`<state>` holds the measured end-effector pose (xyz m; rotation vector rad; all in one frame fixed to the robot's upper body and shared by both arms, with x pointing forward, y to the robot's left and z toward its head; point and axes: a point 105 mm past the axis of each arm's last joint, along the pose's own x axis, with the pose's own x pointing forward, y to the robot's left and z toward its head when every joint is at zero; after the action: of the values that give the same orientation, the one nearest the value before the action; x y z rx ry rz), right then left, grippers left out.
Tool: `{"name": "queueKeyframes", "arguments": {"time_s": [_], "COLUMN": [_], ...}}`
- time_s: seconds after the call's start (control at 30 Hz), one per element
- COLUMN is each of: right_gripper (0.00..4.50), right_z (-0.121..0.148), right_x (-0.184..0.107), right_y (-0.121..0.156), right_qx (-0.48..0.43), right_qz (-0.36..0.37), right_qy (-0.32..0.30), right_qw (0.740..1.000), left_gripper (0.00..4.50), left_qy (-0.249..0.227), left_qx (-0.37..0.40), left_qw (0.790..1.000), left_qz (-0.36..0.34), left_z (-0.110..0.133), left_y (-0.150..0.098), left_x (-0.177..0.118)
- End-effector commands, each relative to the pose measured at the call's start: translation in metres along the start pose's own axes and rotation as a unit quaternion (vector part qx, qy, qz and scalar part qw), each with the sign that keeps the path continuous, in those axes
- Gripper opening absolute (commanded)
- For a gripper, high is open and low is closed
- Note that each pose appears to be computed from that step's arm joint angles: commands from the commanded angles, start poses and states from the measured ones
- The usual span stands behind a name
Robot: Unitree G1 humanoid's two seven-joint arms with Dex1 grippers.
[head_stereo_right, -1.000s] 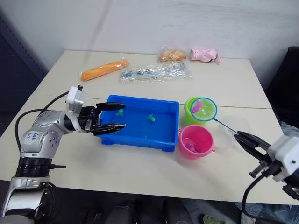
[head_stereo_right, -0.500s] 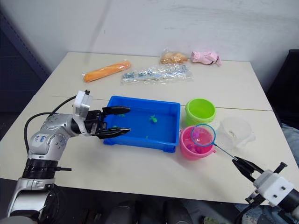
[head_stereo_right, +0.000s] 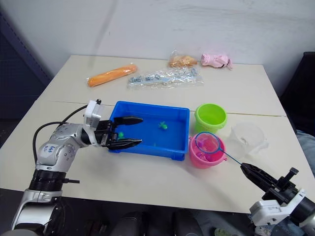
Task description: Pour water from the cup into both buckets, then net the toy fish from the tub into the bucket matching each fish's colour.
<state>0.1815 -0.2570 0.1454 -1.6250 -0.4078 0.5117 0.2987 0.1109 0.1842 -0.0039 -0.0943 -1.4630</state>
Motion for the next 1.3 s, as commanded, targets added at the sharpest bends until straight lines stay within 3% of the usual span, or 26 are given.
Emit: {"name": "queueKeyframes", "arguments": {"time_s": [0.03, 0.43, 0.9, 1.03, 1.17, 1.3], "right_gripper": [0.0, 0.0, 0.0, 0.0, 0.0, 0.0], "right_z": [-0.006, -0.016, -0.001, 0.015, 0.006, 0.014], "right_x": [-0.004, -0.001, -0.01, -0.004, -0.004, 0.002], "right_y": [-0.004, -0.005, 0.003, 0.011, 0.007, 0.01], "right_qx": [-0.067, -0.096, -0.089, -0.074, -0.085, -0.077], "right_qz": [-0.004, -0.023, -0.042, -0.033, -0.042, -0.036], "right_qy": [0.023, 0.056, 0.053, 0.019, 0.05, 0.028], "right_qw": [0.997, 0.994, 0.994, 0.997, 0.994, 0.996], "left_gripper": [4.36, 4.36, 4.36, 4.36, 4.36, 4.36], "left_qy": [-0.002, -0.002, -0.003, -0.003, -0.004, -0.002], "left_qx": [0.03, 0.03, 0.029, 0.029, 0.03, 0.029], "left_qw": [0.999, 0.999, 1.0, 1.0, 1.0, 1.0], "left_qz": [-0.011, -0.012, -0.002, -0.001, 0.002, -0.004], "left_z": [0.008, 0.007, 0.005, 0.006, 0.006, 0.006], "left_y": [-0.005, -0.004, -0.001, -0.001, 0.0, -0.002], "left_x": [0.005, 0.003, 0.0, 0.0, 0.0, 0.002]}}
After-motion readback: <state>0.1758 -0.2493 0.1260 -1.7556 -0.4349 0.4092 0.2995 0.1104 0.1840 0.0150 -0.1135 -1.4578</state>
